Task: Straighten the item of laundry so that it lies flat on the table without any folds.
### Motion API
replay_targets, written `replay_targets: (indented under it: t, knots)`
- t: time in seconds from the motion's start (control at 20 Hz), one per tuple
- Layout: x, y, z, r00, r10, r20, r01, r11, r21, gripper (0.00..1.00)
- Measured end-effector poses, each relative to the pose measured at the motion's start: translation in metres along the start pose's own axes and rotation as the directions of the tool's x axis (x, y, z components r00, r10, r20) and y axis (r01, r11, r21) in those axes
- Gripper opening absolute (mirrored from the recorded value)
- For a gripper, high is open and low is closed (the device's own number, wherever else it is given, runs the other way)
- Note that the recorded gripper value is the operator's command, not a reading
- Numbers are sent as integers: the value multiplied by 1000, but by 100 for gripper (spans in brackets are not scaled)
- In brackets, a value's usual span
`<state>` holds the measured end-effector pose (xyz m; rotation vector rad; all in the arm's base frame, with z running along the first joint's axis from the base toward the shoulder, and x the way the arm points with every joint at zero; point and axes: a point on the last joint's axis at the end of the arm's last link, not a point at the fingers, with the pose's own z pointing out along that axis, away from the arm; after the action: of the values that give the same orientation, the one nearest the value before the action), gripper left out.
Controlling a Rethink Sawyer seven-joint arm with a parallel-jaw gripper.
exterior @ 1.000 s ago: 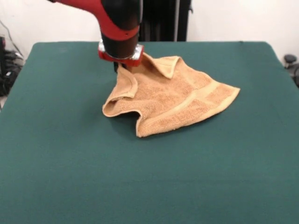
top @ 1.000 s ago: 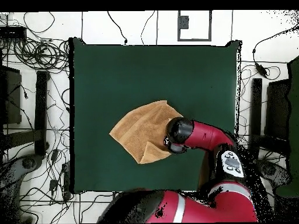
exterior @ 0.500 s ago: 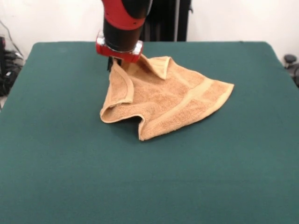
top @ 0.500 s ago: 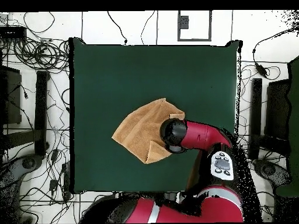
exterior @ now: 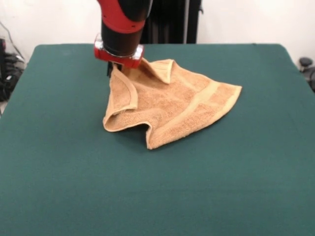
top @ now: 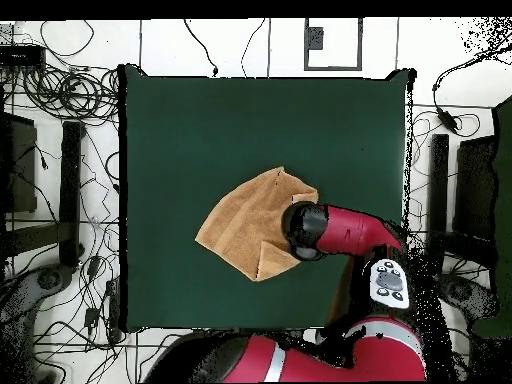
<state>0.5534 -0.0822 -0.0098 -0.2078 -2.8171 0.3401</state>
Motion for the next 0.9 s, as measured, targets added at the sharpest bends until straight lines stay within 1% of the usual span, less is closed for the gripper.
replay_targets:
  t: [0.15, 0.25, 0.35, 0.5, 0.65, 0.7, 0.75, 0.85, 0.9]
  knots:
    - [-3, -2, 0, 1000, 3, 4, -3, 1000, 0, 0]
    - [-10, -9, 1, 1000, 3, 16, -3, 1000, 8, 0]
    - [-16, -18, 0, 1000, -2, 30, 1, 1000, 28, 0]
    - [-23, -34, -1, 999, -16, 47, 13, 997, 75, 0]
    - [-30, -62, -8, 996, -52, 73, 38, 983, 179, 0]
    - [-31, -67, -10, 995, -59, 77, 43, 979, 199, 0]
    - [-32, -79, -15, 993, -79, 90, 54, 967, 249, 0]
    - [-32, -89, -19, 989, -105, 106, 68, 951, 303, 0]
    - [-32, -91, -20, 987, -114, 111, 73, 945, 318, 0]
